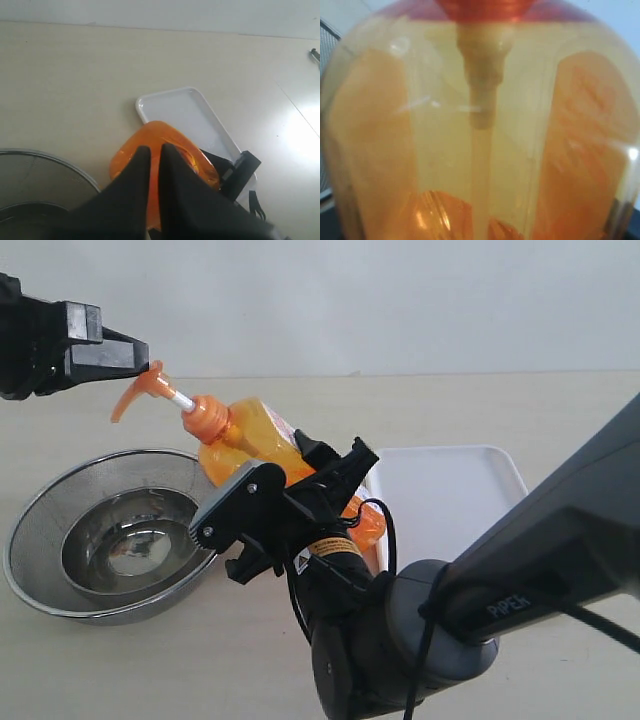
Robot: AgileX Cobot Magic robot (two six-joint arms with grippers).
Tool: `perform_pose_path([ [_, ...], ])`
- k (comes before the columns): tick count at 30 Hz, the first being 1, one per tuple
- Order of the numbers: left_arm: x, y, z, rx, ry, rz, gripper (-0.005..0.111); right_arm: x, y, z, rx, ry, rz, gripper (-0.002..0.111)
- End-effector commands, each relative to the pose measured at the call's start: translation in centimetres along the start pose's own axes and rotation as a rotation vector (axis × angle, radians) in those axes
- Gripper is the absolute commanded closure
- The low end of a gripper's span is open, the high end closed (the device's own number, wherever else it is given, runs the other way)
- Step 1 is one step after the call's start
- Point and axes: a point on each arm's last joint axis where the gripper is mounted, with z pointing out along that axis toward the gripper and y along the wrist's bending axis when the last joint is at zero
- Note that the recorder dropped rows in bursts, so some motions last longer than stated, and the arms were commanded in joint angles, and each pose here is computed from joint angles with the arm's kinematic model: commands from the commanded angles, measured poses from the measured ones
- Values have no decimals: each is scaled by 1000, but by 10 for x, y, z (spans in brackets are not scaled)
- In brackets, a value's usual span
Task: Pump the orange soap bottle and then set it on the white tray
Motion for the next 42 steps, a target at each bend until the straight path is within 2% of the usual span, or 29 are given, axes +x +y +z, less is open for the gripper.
perform_pose_path([
  [1,14,5,13,20,93,-6,102,-9,2,0,-31,-64,16,108],
  [21,18,10,23,13,114,-14,102,-10,4,0,-54,-71,13,108],
  [26,8,12,18,-32,59,9,102,-9,4,0,-54,-63,15,108],
  [34,-28,-4,-14,-98,-144,65,102,-9,4,0,-53,-56,22,108],
  [36,-30,-11,-24,-76,-162,65,102,-9,4,0,-54,-54,22,108],
  [42,-19,-50,-53,159,-74,134,102,-9,4,0,-53,-53,26,108],
])
